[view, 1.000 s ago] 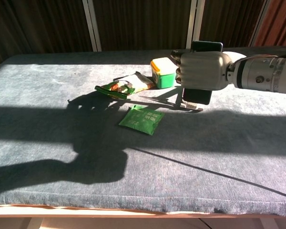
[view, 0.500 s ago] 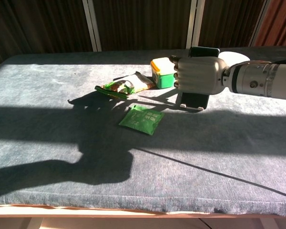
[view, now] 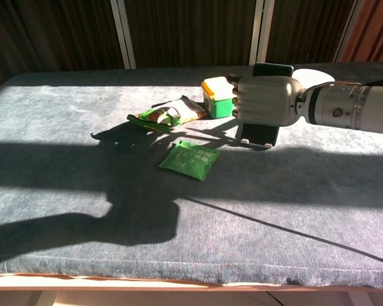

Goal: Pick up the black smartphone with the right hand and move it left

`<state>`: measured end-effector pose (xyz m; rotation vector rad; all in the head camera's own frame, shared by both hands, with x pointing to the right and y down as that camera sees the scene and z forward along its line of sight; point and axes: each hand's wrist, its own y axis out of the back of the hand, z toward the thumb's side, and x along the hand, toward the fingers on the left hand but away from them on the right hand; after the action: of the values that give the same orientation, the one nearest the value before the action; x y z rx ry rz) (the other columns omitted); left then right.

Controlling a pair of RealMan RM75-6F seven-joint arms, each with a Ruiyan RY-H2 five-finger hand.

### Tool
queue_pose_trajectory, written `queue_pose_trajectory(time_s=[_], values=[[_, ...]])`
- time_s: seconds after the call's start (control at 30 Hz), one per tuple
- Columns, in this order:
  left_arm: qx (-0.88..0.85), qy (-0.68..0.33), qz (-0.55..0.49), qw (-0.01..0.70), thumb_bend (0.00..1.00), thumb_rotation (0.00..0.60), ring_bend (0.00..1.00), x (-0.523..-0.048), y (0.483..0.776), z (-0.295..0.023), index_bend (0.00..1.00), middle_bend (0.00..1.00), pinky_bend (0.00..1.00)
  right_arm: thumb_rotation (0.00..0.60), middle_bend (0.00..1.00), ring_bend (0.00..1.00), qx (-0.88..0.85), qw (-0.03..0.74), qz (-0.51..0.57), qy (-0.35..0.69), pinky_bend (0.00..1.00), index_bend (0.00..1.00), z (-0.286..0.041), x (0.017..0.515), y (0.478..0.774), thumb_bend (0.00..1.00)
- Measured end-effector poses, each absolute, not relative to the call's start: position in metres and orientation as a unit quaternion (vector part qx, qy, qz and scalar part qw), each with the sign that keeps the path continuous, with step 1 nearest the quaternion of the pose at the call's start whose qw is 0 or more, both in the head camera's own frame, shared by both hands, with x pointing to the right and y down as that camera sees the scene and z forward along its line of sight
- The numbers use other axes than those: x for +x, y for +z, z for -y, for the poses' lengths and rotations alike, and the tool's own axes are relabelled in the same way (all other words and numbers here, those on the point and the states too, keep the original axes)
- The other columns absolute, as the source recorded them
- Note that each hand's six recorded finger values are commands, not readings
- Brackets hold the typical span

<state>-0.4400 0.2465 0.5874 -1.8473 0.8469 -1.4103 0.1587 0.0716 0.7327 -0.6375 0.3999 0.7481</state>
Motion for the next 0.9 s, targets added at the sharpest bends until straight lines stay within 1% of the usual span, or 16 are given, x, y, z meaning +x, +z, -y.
queue_pose_trajectory(time_s=[0.03, 0.1, 0.13, 0.2, 0.3, 0.8, 0.9], values=[[-0.705, -0.539, -0.323, 0.328, 0.41, 0.6, 0.0, -0.4401, 0.5873, -0.2466, 0.0, 0.0, 0.0, 0.6, 0.68, 0.47, -0.304, 0.862, -0.191, 0.357, 0.31, 0.85, -0.0715, 0.1593, 0.7329, 0.21], [-0.705, -0.539, -0.323, 0.328, 0.41, 0.6, 0.0, -0.4402, 0.5873, -0.2466, 0.0, 0.0, 0.0, 0.6, 0.67, 0.45, -0.304, 0.862, -0.192, 0.358, 0.31, 0.75, -0.0713, 0.1601, 0.733, 0.21], [-0.705, -0.539, -0.323, 0.328, 0.41, 0.6, 0.0, -0.4402, 0.5873, -0.2466, 0.0, 0.0, 0.0, 0.6, 0.67, 0.45, -0.304, 0.862, -0.193, 0.358, 0.31, 0.72, -0.071, 0.1604, 0.7332, 0.21], [-0.705, -0.539, -0.323, 0.328, 0.41, 0.6, 0.0, -0.44, 0.5875, -0.2467, 0.0, 0.0, 0.0, 0.6, 0.64, 0.42, -0.302, 0.861, -0.194, 0.359, 0.31, 0.62, -0.0706, 0.1607, 0.7334, 0.21], [-0.706, -0.54, -0.321, 0.327, 0.41, 0.6, 0.0, -0.4394, 0.5879, -0.2471, 0.0, 0.0, 0.0, 0.6, 0.6, 0.41, -0.302, 0.861, -0.195, 0.36, 0.31, 0.54, -0.0708, 0.1604, 0.734, 0.21], [-0.706, -0.541, -0.321, 0.325, 0.41, 0.6, 0.0, -0.4403, 0.5883, -0.247, 0.0, 0.0, 0.0, 0.6, 0.56, 0.38, -0.298, 0.856, -0.198, 0.374, 0.31, 0.47, -0.0681, 0.164, 0.7378, 0.21], [-0.707, -0.541, -0.32, 0.325, 0.41, 0.6, 0.0, -0.4401, 0.5887, -0.2469, 0.0, 0.0, 0.0, 0.6, 0.56, 0.37, -0.296, 0.855, -0.199, 0.377, 0.3, 0.44, -0.0675, 0.1649, 0.7383, 0.21]])
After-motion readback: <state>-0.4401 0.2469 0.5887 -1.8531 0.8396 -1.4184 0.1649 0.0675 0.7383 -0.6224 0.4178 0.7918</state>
